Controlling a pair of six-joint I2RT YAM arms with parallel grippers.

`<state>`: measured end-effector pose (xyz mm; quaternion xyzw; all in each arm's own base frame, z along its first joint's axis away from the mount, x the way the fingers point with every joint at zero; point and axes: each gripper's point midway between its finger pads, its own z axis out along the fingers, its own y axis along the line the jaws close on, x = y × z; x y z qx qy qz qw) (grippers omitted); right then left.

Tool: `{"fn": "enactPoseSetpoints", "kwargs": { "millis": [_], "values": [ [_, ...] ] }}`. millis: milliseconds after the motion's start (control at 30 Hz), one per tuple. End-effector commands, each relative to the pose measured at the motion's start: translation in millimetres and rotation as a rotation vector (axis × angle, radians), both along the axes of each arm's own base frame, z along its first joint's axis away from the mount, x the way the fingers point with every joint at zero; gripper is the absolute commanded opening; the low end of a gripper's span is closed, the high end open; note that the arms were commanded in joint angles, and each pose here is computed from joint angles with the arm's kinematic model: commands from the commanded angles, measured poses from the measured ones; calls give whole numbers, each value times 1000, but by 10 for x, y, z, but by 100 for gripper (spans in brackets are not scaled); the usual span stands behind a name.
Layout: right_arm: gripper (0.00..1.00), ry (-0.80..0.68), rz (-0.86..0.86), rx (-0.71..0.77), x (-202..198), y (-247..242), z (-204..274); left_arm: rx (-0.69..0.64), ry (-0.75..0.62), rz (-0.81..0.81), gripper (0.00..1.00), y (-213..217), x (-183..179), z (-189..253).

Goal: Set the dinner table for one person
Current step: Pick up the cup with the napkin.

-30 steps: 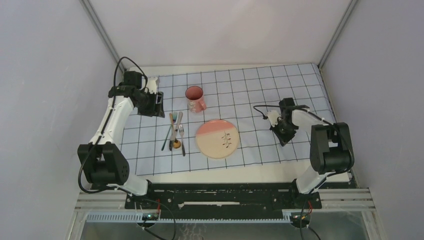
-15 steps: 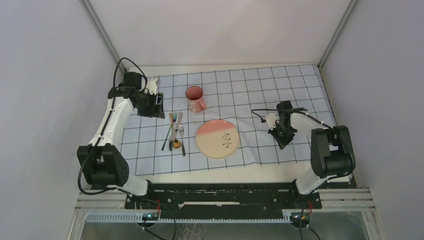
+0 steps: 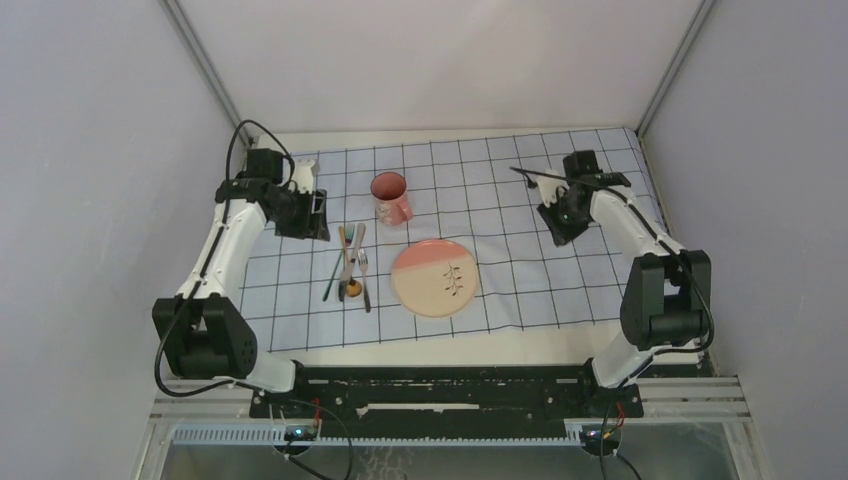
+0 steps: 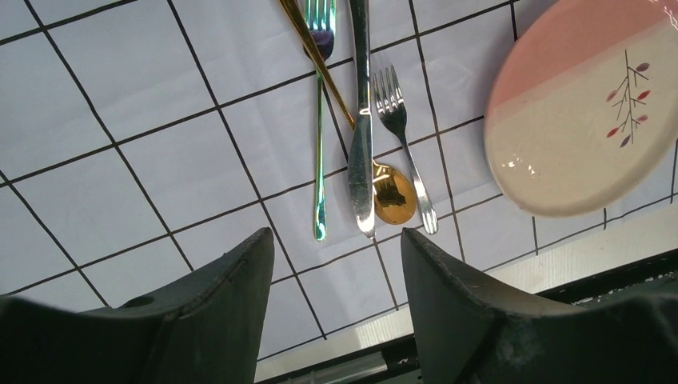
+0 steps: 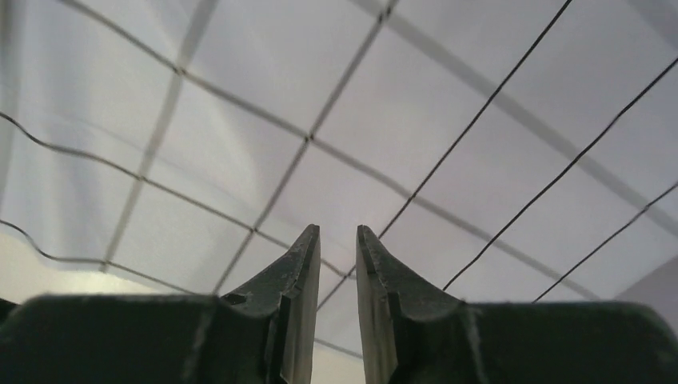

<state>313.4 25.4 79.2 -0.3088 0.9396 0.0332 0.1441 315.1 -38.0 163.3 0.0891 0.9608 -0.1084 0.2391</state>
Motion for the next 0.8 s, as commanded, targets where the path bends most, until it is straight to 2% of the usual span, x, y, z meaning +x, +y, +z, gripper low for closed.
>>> {"fn": "enactPoseSetpoints", "kwargs": {
  "millis": [0,133,200,300,367,433,567,667,767],
  "values": [
    [32,-164,47,127,375,620,692,2,-56,42,64,13,96,72],
    [37,-241,59,146,787,1202,940,86,-116,119,64,199,190,105],
    [44,-289,45,164,1028,1460,1044,111,-136,149,65,271,218,129],
    [51,-315,62,188,1330,1863,1173,103,-126,158,66,270,220,95],
    [51,-286,91,184,1427,2093,1178,97,-106,162,66,276,219,38],
    [51,-318,116,167,1622,2317,1185,78,-83,161,66,264,198,-28],
    [61,-424,199,110,1758,2629,1078,72,-84,162,66,277,174,-51],
    [65,-487,233,141,1770,2848,1120,77,-102,166,66,295,173,-21],
    [66,-512,218,210,1773,3003,1241,80,-128,167,66,301,176,25]
  ]
}}
